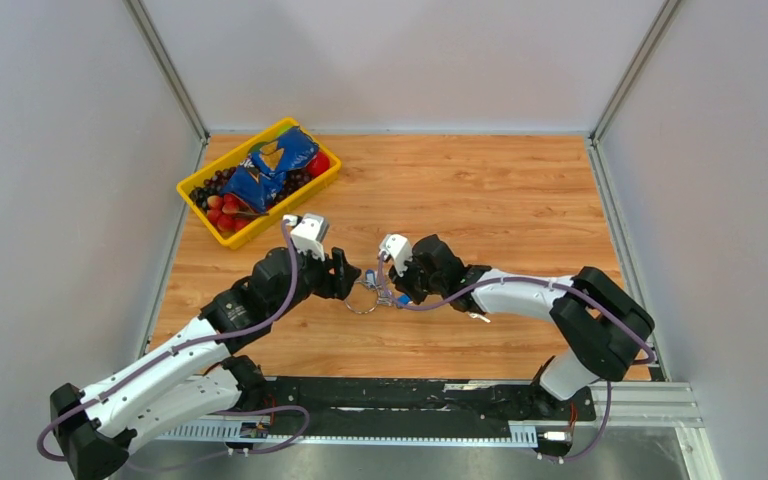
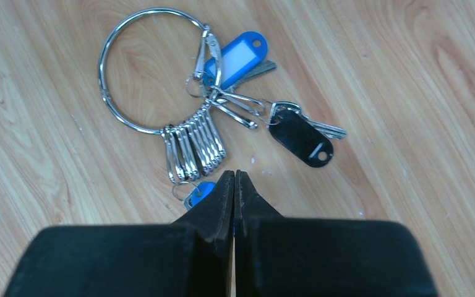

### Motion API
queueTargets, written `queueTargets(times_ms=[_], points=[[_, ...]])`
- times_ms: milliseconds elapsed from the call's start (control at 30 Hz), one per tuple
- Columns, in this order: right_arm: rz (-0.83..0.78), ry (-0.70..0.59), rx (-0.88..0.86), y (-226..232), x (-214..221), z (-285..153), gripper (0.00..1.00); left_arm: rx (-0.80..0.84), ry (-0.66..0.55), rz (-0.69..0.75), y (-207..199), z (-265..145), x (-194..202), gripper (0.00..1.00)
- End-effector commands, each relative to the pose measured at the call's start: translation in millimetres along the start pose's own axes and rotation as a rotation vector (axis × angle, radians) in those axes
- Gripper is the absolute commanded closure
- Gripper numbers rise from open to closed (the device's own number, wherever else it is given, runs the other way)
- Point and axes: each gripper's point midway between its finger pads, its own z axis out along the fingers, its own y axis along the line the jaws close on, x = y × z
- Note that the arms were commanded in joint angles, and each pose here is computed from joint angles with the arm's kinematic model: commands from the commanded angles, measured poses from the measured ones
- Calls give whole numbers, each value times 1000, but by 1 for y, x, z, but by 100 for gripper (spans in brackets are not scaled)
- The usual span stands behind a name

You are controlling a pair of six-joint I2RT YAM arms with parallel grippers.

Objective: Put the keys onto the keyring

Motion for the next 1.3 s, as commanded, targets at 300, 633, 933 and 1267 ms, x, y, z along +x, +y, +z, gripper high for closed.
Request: queueTargets(times_ms=[300, 633, 933, 1267], points=[[-3, 15, 42, 10, 13, 15, 100, 19, -9, -11, -2, -1, 2, 27], [25, 43, -47, 43, 24, 22, 100, 18, -10, -16, -1, -5, 3, 27], [27, 65, -157, 96, 9, 21, 100, 27, -12, -21, -2, -8, 2, 27], [18, -48, 95, 63, -53, -6, 91, 31, -15, -21, -2, -9, 1, 27]])
